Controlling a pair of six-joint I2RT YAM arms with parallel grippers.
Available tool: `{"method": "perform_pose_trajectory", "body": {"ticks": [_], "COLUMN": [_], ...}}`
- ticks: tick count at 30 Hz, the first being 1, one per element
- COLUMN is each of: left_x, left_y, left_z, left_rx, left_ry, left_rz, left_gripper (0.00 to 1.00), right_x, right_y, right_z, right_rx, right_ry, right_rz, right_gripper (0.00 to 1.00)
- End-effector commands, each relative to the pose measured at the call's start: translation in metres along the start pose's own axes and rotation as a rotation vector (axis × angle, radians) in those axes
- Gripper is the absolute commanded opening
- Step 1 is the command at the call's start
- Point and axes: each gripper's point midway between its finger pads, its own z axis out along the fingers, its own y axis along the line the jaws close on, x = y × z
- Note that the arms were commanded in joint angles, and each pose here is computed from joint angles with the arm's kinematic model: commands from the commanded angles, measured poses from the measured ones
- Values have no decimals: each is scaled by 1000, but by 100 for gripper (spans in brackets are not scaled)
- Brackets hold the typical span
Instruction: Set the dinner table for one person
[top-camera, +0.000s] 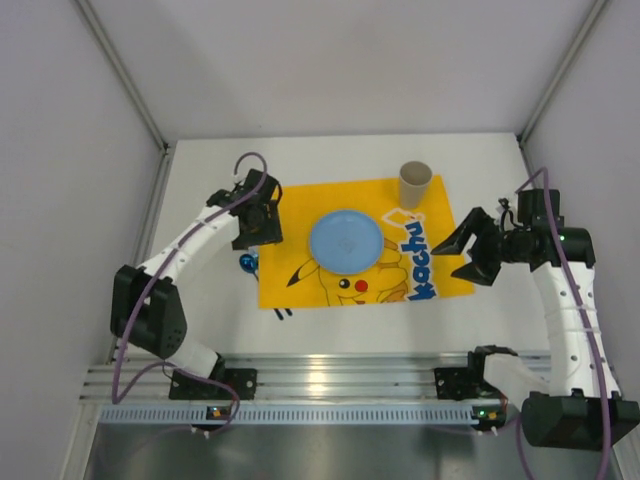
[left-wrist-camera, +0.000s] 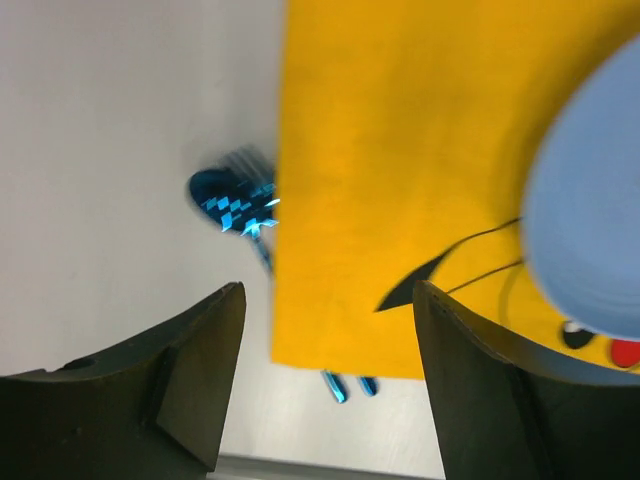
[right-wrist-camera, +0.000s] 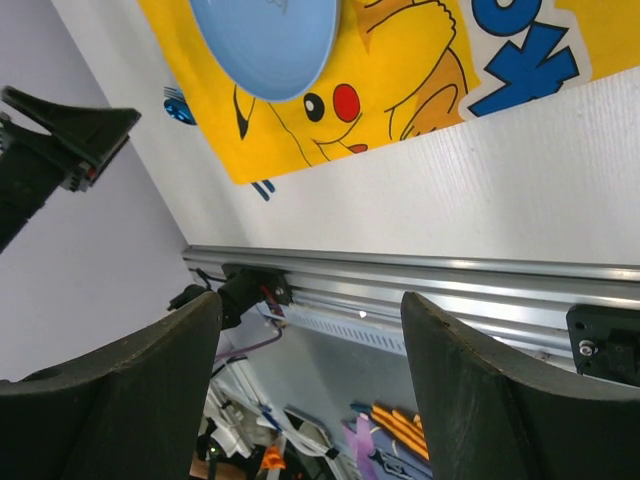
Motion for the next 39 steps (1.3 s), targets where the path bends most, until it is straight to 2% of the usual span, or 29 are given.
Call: {"method": "perform_pose_trajectory", "body": {"ticks": [1, 5, 9, 15, 23, 39], "left_x": [25, 40, 58, 67, 61, 79], "left_y": [48, 91, 105, 98, 83, 103], "left_z": [13, 22, 33, 51, 63, 94], "left_rx": [-42, -112, -144, -106, -38, -155], "left_ry": [33, 49, 85, 113, 99, 178], "left_rz": [-110, -181, -217, -243, -276, -271], "left_gripper": [73, 71, 67, 62, 61, 49], "right_x": [-7, -7, -9, -9, -10, -21], "right_y": [4, 4, 6, 5, 3, 3], "right_z": [-3, 0, 0, 1, 2, 8], "right_rx": [-27, -27, -27, -19, -5, 16], "right_ry": [-43, -34, -31, -26, -22, -19], "right_rz": [-18, -17, -18, -17, -15, -7], "right_gripper": [73, 73, 73, 73, 73, 73]}}
